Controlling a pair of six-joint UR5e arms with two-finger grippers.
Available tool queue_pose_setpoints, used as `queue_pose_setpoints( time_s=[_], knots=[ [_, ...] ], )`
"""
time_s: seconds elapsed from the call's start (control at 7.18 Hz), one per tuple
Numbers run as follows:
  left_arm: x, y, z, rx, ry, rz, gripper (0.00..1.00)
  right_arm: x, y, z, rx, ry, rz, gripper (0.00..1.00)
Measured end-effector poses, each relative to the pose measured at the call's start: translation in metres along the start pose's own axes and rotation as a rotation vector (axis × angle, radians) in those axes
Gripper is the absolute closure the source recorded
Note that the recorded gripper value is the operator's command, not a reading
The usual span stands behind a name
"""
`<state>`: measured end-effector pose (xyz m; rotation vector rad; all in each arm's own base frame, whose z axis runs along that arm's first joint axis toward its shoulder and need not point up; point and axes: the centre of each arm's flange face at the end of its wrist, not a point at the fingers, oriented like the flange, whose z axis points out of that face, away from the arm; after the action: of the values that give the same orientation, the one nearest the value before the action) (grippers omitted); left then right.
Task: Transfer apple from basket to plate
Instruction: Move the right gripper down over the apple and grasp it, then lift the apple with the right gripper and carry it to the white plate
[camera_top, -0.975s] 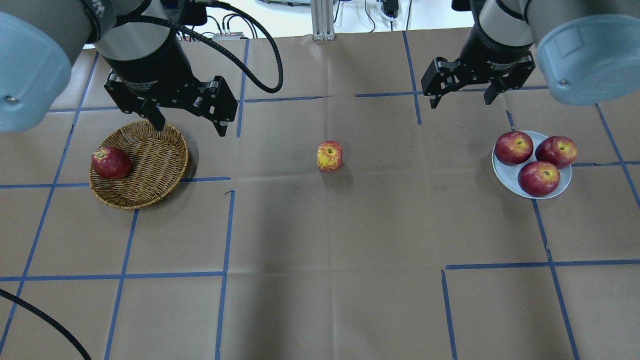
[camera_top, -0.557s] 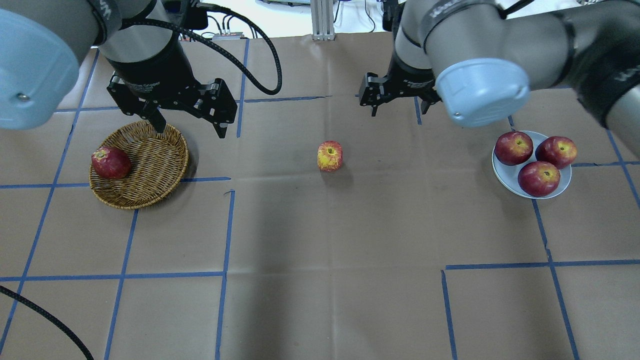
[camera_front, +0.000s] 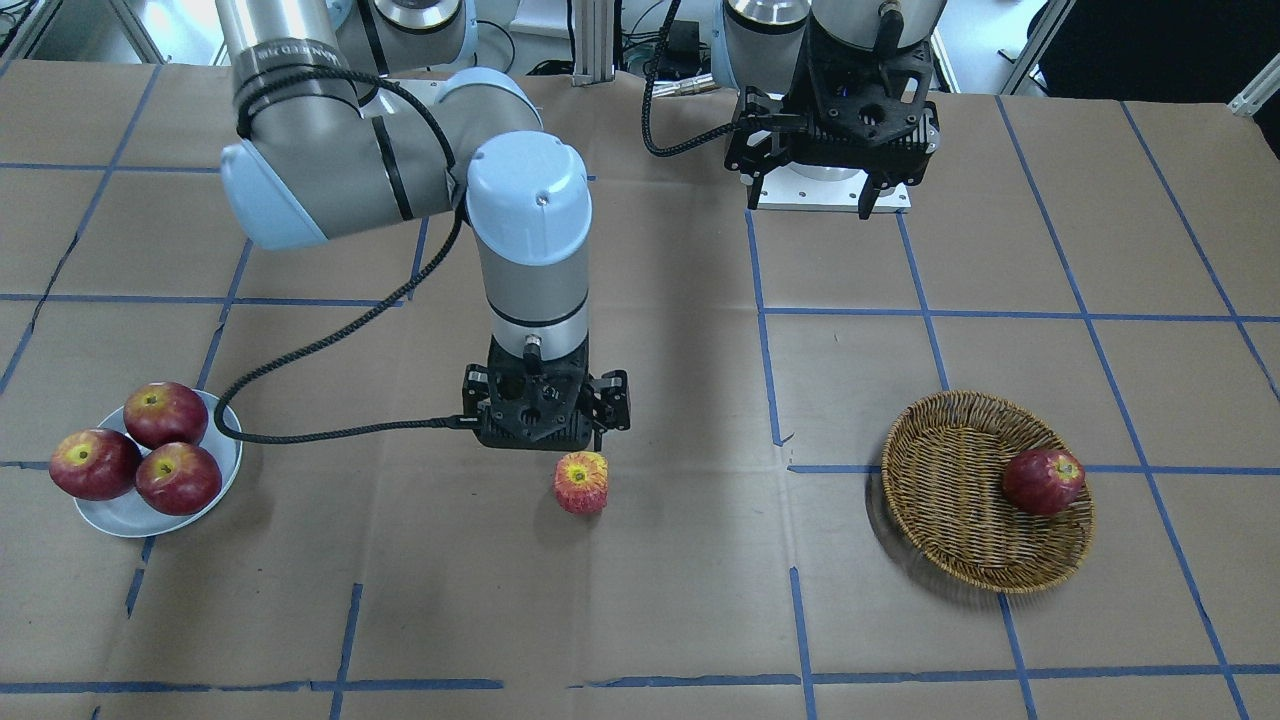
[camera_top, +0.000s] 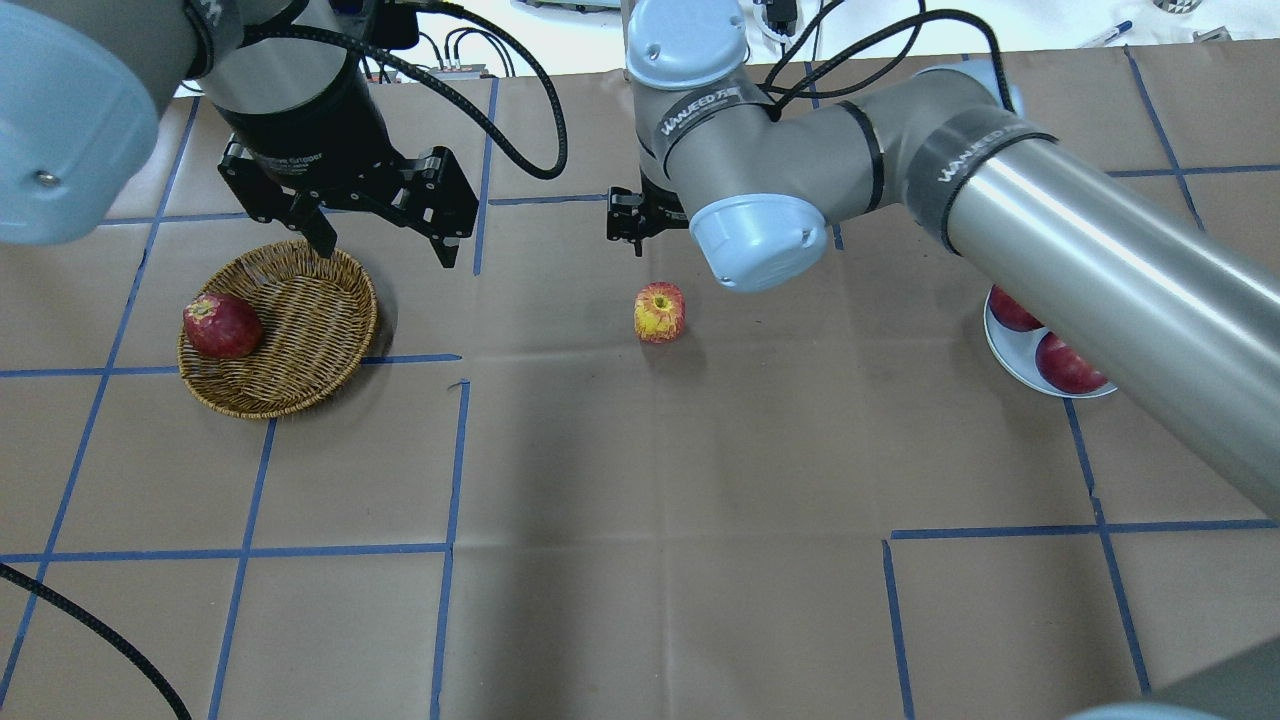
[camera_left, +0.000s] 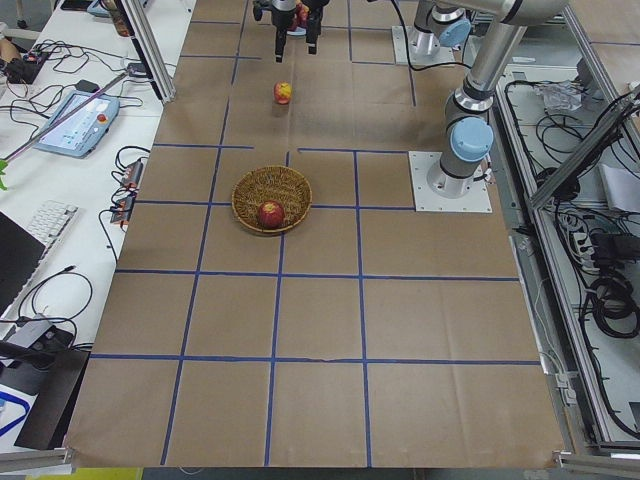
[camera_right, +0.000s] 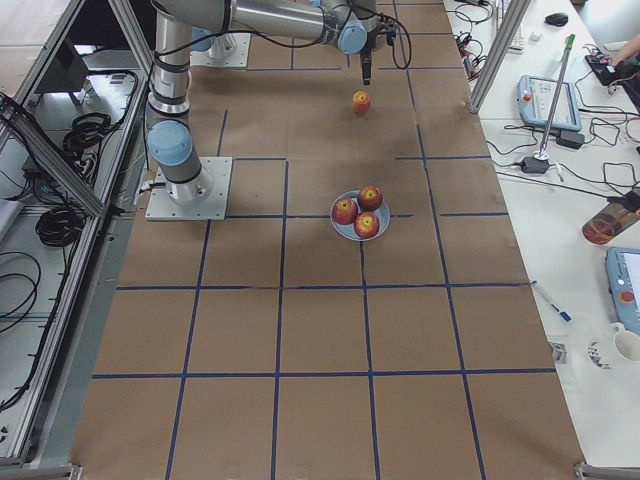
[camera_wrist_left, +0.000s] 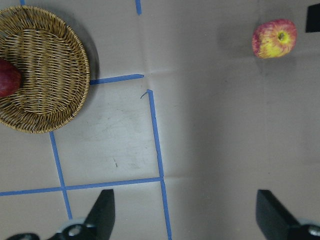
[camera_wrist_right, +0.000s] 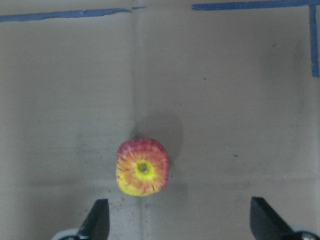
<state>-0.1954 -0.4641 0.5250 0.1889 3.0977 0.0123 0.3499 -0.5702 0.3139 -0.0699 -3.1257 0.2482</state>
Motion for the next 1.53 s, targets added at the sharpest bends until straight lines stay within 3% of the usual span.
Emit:
queue_pose_setpoints(
  time_s=[0.42,0.98,1.11,1.25,1.39,1.53],
  knots=[
    [-0.001,0.0,0.006,-0.012,-0.002,0.012,0.01,-0.014,-0.003,0.064,-0.017,0.017,-0.003,0.0],
    [-0.029,-0.007,0.008,-0.008,0.009,0.076,0.01,-0.025,0.006,0.118,-0.031,0.022,-0.006,0.0],
    [-0.044,-0.01,0.009,-0.011,0.024,0.079,0.01,-0.029,0.01,0.123,-0.038,0.025,-0.003,0.12],
    [-0.05,-0.011,0.009,-0.012,0.031,0.081,0.01,-0.031,0.012,0.125,-0.043,0.029,0.007,0.31],
    [-0.053,-0.01,0.009,-0.01,0.029,0.082,0.01,-0.031,0.013,0.127,-0.051,0.033,0.017,0.38],
    [-0.054,-0.009,0.008,-0.008,0.026,0.082,0.01,-0.031,0.014,0.129,-0.058,0.036,0.021,0.52]
  ],
)
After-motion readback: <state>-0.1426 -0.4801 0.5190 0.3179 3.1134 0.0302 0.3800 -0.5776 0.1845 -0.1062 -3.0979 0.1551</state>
